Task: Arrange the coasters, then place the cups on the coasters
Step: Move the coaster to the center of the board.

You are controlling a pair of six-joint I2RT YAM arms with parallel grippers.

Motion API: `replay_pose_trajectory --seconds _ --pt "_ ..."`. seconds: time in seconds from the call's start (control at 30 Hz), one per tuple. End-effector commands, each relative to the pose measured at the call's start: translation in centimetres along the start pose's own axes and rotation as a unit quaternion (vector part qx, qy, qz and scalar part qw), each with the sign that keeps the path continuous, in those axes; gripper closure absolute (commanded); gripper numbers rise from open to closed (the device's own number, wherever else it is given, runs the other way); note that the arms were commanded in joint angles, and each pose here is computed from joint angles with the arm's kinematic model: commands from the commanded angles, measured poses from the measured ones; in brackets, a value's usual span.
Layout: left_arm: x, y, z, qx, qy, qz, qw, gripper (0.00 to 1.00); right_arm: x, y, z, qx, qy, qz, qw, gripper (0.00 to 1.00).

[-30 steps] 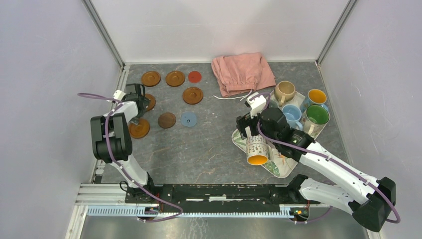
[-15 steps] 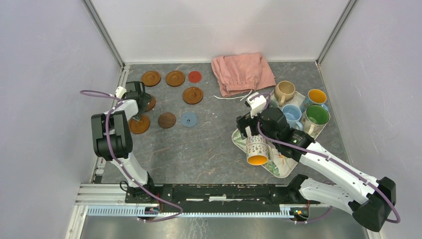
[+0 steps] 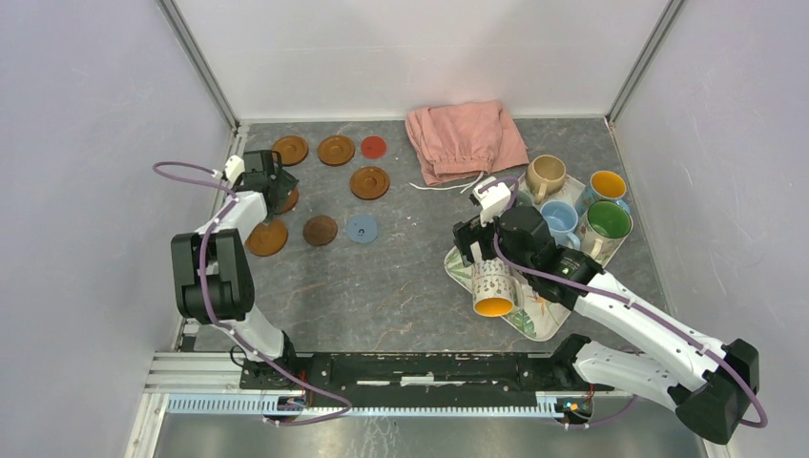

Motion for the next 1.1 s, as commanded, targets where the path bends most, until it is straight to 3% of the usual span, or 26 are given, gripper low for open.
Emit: replay_pose_trajectory --seconds 0.0,0.17,0.37,0.67,1.07 --pt "-1.6 3.2 0.7 -0.018 -0.026 -0.034 0.999 0.00 -0.6 0.3 1.6 -0.030 -0.004 -0.012 0.999 0.02" --pt "-3.4 5.2 -3.4 0.008 -0.067 -0.066 0.996 0.00 -0.6 0.3 1.5 -0.030 -0.005 -0.012 0.999 0.02" --pt "-4.2 4.7 -8.1 0.043 -0.104 -0.078 0.991 0.00 -0.5 0.3 1.4 -0.029 -0.003 -0.011 1.000 0.02" --pt "-5.6 2.6 -8.8 0.044 -0.120 -0.067 0.990 0.00 -0.9 0.4 1.4 -0.029 0.000 -0.019 0.999 0.02" --pt "-2.6 4.1 -12.8 0.065 -0.142 -0.053 0.986 0.00 -0.8 0.3 1.3 -0.028 -0.001 -0.017 0.999 0.02"
Point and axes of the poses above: each gripper's point midway between its finger pads, its own y axis back along the fingers, its own x axis along the line the jaws close on, z = x × y, the point moved 1 cm from there along y, back along the fingers, and after that the axes turned 4 degrees about y, right-handed, at the moved point
